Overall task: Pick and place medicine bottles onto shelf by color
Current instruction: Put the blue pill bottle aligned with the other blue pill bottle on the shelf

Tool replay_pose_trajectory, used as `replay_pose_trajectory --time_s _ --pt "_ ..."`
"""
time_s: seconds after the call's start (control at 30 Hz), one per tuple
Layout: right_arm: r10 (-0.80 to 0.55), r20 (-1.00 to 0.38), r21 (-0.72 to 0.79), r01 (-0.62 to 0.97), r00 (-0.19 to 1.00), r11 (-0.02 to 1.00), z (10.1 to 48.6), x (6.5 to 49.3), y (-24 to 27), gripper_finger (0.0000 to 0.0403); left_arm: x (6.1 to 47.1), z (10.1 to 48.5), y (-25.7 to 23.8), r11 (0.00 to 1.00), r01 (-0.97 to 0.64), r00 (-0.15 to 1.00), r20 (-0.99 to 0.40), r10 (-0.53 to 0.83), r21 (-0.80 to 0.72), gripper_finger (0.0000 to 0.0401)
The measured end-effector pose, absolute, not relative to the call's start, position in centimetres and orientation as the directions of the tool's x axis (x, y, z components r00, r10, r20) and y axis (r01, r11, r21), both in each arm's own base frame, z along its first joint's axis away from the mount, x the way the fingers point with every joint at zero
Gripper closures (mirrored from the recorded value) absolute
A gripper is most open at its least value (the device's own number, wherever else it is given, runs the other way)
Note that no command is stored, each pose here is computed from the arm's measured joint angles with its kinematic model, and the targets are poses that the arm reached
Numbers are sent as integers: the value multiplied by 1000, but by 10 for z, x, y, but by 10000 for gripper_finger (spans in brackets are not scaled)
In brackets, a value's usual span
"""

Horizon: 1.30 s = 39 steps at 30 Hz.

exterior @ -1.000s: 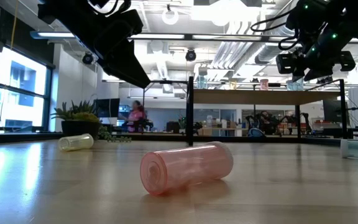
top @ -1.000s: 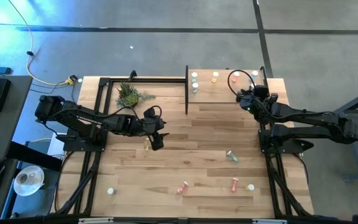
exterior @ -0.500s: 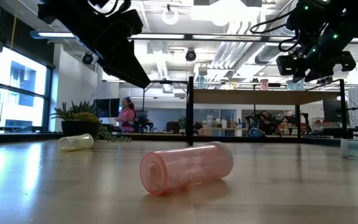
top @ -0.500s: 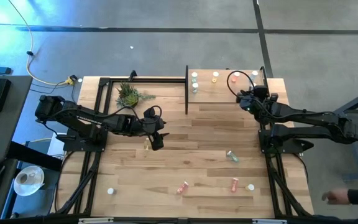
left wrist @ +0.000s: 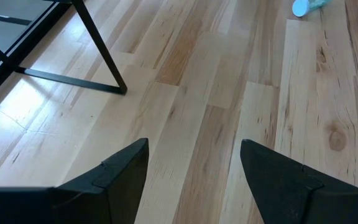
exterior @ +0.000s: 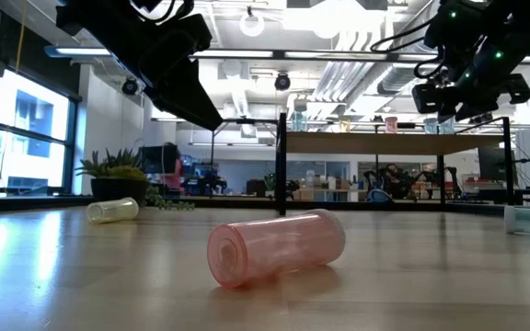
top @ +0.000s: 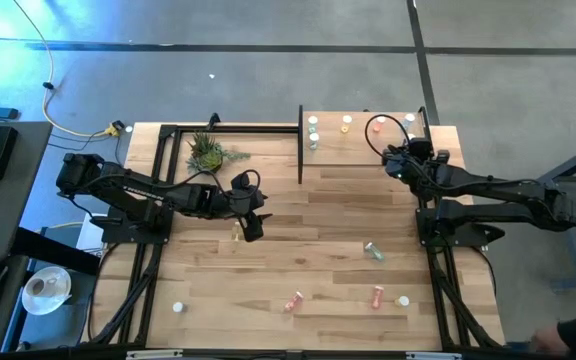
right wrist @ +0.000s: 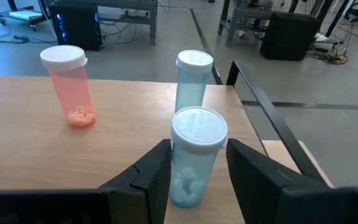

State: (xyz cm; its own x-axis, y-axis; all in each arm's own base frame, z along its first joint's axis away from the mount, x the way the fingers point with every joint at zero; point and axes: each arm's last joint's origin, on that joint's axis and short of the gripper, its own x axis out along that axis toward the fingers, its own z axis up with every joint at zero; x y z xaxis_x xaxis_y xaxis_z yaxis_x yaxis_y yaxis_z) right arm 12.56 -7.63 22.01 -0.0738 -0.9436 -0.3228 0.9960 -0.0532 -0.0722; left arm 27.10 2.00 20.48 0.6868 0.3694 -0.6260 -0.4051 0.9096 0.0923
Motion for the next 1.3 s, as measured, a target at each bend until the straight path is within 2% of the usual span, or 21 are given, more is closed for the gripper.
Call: replay_pose_trajectory --time_s 0.73,1.07,1.3 --pt "-941 -332 -101 994 -63 -31 236 126 -76 256 271 205 20 912 -401 689 -628 363 87 158" --pt "-949 -316 -105 994 2 37 245 129 -76 256 271 206 23 905 -419 691 -619 373 78 158" --pt "-957 -289 -98 994 9 39 252 122 -74 256 272 206 29 897 -437 692 -611 384 68 158"
